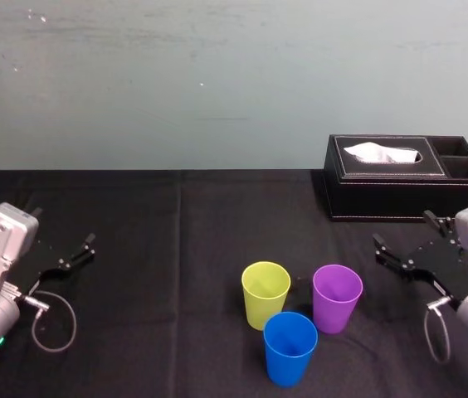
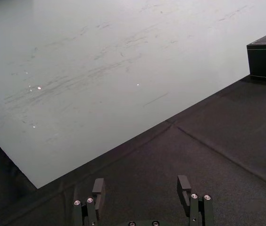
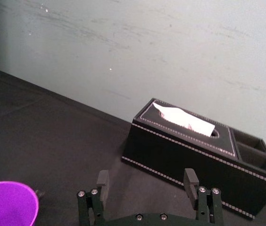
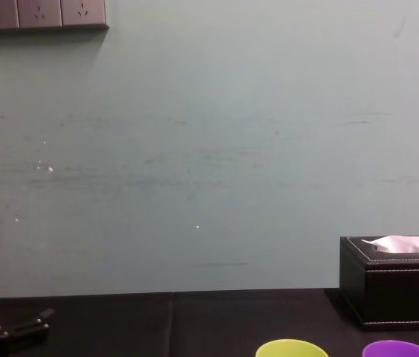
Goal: Stack the three plastic cups sequentially using one hand.
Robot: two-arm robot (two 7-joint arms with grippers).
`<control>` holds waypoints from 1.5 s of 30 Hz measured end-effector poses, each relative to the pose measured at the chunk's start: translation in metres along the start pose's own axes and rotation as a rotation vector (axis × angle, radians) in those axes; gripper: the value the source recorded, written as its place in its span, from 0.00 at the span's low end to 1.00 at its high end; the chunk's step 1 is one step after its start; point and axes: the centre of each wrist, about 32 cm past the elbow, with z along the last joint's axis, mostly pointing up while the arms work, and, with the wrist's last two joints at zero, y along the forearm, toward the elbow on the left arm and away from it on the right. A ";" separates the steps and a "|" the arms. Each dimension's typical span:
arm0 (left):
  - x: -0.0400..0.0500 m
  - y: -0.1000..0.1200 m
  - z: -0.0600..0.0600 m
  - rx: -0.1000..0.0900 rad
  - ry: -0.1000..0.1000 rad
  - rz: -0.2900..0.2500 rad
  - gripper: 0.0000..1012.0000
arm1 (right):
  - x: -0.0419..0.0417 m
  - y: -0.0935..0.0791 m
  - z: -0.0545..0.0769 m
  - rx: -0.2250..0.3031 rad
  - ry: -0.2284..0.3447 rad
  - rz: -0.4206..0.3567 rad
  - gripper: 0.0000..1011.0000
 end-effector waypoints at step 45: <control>0.0000 0.000 0.000 0.000 0.000 0.000 0.99 | -0.0490 -0.061 0.007 -0.181 0.178 0.279 0.99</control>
